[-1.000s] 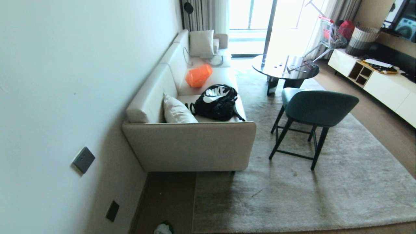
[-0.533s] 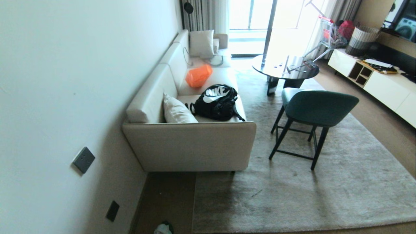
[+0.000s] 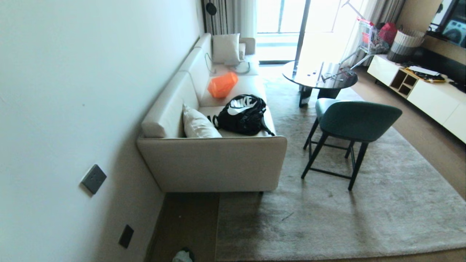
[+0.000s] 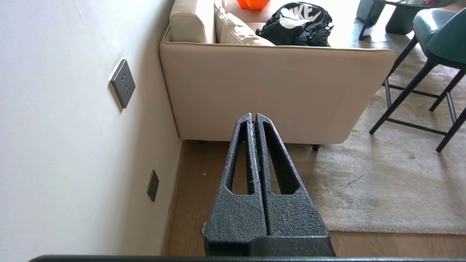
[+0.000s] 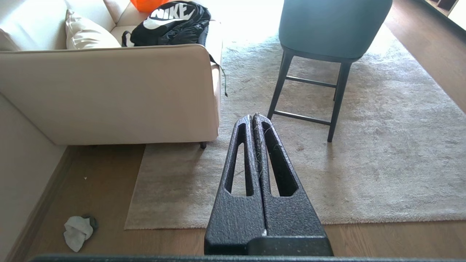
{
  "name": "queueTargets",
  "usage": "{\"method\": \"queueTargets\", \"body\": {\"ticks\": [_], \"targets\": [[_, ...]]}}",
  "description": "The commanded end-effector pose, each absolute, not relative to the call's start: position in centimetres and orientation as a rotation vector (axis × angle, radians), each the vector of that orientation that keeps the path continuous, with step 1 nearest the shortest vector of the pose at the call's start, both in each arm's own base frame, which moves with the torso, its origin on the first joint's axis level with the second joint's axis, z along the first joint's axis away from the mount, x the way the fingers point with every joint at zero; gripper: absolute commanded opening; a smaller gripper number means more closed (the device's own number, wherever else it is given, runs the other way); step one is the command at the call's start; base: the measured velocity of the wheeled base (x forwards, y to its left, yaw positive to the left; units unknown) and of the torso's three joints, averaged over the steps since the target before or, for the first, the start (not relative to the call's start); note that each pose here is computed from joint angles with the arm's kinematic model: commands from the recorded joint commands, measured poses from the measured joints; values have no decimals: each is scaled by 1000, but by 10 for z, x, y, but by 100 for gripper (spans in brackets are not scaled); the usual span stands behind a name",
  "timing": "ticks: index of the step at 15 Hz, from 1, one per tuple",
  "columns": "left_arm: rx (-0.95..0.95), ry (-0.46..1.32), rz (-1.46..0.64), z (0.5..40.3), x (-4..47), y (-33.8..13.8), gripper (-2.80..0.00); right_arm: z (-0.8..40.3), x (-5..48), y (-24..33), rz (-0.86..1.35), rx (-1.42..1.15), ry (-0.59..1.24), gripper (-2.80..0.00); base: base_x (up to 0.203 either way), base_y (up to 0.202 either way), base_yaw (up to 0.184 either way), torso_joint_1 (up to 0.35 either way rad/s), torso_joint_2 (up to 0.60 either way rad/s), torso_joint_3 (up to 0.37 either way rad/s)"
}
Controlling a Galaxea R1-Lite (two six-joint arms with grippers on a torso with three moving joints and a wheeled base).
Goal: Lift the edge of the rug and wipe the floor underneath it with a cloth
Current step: Pick up the rag
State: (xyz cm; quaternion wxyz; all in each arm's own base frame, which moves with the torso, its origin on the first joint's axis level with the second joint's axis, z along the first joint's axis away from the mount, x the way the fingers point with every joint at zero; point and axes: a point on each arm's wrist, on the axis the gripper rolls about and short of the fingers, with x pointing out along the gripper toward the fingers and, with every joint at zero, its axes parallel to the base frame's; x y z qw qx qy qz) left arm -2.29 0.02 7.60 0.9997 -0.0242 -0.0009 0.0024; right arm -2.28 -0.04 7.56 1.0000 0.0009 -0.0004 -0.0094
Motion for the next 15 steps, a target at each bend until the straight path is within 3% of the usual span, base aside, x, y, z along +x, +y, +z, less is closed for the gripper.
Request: {"method": "queueTargets", "body": {"ticks": [1, 4, 15], "targets": [[-49, -2, 5, 76, -23, 0, -280, 76, -23, 0, -18, 4, 0, -280, 0, 0, 0, 0, 0, 0], [-49, -2, 5, 76, -23, 0, -280, 76, -23, 0, -20, 18, 0, -280, 0, 0, 0, -9, 5, 9], [-48, -2, 5, 76, -23, 0, -280, 76, -23, 0, -20, 23, 1, -280, 0, 0, 0, -127, 315, 182]]}}
